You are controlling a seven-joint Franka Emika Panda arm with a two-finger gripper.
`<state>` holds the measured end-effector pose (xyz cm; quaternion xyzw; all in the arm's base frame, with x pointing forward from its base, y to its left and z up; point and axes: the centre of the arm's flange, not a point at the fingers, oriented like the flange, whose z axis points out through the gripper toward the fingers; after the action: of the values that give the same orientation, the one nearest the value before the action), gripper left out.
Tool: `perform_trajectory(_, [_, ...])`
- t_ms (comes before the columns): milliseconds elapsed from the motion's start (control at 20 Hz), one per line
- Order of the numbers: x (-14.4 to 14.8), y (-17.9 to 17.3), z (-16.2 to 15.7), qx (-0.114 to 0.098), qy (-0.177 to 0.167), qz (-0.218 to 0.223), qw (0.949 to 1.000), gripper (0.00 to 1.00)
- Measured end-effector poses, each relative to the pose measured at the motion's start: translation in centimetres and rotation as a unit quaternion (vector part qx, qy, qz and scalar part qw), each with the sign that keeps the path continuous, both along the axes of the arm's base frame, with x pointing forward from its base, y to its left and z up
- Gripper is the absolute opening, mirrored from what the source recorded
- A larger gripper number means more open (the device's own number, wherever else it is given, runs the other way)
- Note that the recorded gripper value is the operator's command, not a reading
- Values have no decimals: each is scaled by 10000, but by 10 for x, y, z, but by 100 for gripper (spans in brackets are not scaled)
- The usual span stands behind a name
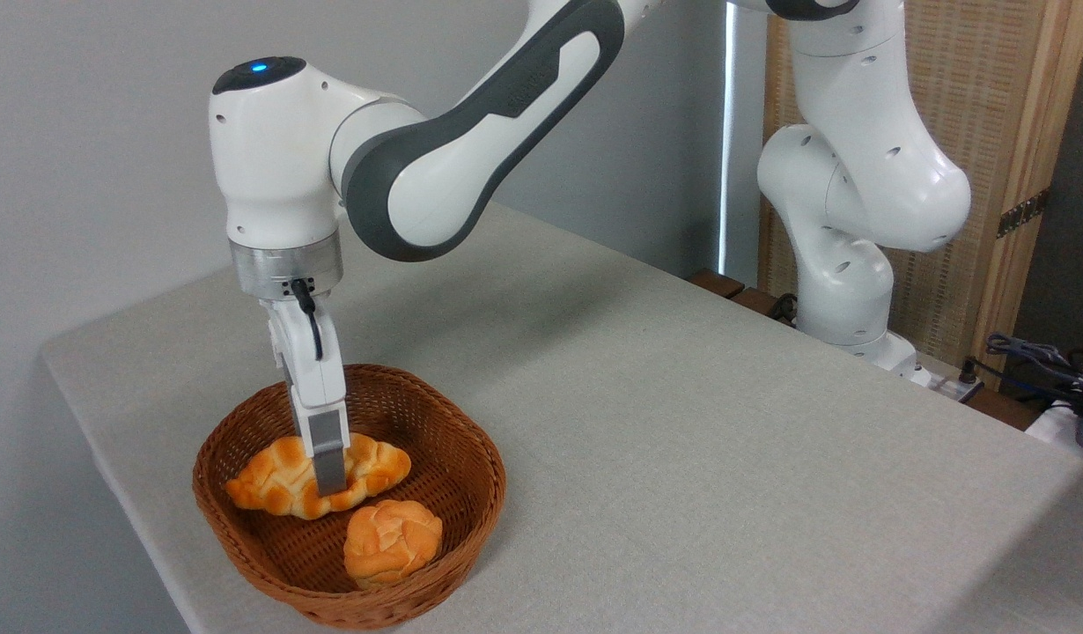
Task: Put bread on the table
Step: 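Close the gripper around the middle of the braided roll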
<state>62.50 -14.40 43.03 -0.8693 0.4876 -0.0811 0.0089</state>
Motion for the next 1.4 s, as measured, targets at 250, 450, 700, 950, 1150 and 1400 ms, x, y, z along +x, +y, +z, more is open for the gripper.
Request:
perform_trajectory(250, [3,1,2,-23,-146,-10,9999,100])
perform_trajectory(450, [4,4,-1,-20,-151,-1,9999,100])
perform_trajectory(700, [5,4,-4,-19,-130,0,9999,53])
perform_trajectory(950, [5,4,-4,-19,-126,0,9999,11])
perform_trajectory(1150, [5,4,-5,-20,-122,1,9999,10])
perform_trajectory(1400, [5,4,-5,-21,-122,0,9999,10])
